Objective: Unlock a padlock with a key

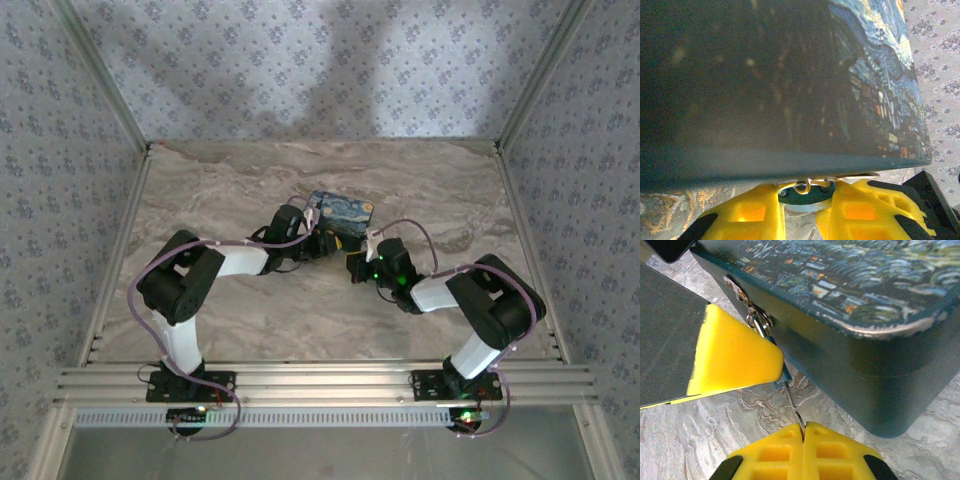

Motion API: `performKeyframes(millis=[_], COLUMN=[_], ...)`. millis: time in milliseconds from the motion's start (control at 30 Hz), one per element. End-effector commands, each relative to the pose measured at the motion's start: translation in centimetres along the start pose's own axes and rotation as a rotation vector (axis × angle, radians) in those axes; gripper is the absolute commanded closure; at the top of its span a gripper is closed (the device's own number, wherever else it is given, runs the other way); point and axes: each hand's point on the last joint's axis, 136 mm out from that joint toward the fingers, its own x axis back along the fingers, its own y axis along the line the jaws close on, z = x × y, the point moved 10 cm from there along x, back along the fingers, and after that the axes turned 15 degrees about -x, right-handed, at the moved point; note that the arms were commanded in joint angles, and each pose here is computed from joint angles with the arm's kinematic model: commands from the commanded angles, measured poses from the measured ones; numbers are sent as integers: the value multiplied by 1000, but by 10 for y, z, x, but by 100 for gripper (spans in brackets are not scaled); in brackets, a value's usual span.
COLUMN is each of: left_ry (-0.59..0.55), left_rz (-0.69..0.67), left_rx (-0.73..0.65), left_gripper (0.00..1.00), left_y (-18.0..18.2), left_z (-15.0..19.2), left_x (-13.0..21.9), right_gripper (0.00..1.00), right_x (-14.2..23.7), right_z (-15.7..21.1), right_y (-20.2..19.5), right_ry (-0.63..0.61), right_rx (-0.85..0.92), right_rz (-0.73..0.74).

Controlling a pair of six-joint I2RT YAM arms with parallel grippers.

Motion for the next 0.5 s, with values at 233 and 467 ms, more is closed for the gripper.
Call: performKeyframes(millis=[233, 467], left_ry=[-24, -25], left_rz=[40, 50], left_rx=[-5, 4], left_gripper=[79, 79], left_y=[-10, -13], left_z=[-6, -6], left_x=[3, 4], right_gripper=[100, 100], right_x=[-4, -6], right_z=[-12, -14], right_y=[14, 18], right_ry=[-42, -92], right_rx=[27, 66], right_rz=[-47, -12])
